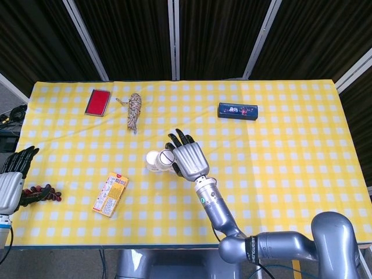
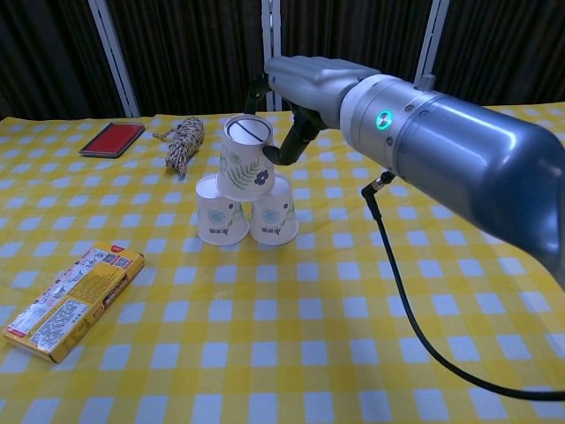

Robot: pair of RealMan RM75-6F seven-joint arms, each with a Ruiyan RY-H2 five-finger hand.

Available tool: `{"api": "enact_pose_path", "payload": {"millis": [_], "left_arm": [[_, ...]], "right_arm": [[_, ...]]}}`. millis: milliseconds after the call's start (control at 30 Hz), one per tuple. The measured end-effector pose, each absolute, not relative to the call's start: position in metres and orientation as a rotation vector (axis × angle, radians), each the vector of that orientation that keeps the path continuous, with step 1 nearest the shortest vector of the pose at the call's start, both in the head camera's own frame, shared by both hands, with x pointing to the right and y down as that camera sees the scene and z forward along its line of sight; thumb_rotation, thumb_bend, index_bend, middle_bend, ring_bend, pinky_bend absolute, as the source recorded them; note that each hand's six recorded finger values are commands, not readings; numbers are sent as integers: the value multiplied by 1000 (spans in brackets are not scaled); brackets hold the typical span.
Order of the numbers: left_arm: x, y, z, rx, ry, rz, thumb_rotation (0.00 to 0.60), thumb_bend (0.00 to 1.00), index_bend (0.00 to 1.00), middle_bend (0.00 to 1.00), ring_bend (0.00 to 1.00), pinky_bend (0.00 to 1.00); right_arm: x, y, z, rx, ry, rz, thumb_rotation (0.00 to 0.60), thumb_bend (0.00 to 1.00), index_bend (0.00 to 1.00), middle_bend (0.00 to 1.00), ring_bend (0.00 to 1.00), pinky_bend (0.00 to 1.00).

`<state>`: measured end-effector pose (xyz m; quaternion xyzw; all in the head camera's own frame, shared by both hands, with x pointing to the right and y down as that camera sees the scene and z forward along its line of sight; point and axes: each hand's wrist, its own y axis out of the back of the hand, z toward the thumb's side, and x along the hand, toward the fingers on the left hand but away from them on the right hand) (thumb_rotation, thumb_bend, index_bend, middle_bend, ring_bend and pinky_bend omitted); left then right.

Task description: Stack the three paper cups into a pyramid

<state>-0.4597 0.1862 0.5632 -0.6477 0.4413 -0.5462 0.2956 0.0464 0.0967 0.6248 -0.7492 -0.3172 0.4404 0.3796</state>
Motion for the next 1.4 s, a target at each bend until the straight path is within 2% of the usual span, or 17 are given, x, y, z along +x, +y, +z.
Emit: {"api": "enact_pose_path", "payload": {"millis": [533, 733, 900, 1167, 1400], "left_arm": [[-462, 185, 561, -1726, 1188, -1447, 600, 228, 0, 0, 0, 0], [-462, 185, 562, -1726, 1182, -1452, 600, 229, 0, 0, 0, 0], [-460, 185, 562, -1726, 1180, -1449, 600, 228, 0, 0, 0, 0], [-460, 186, 561, -1723, 1180, -1448, 600, 228, 0, 0, 0, 0], [-459, 187, 560, -1717, 1177, -1442, 600, 229, 0, 0, 0, 0]], "right_arm": [[40, 95, 640, -1895, -811, 1144, 600, 327, 462, 135, 0, 211], [41, 95, 642, -1877, -801, 1152, 600, 245, 336, 86, 0, 175], [44, 95, 639, -1861, -808, 1153, 600, 217, 241, 67, 0, 173], [57, 96, 631, -1839, -813, 1159, 600, 205, 190, 42, 0, 169], [101, 96, 621, -1771, -840, 1176, 600, 206, 164, 5, 0, 128]]}}
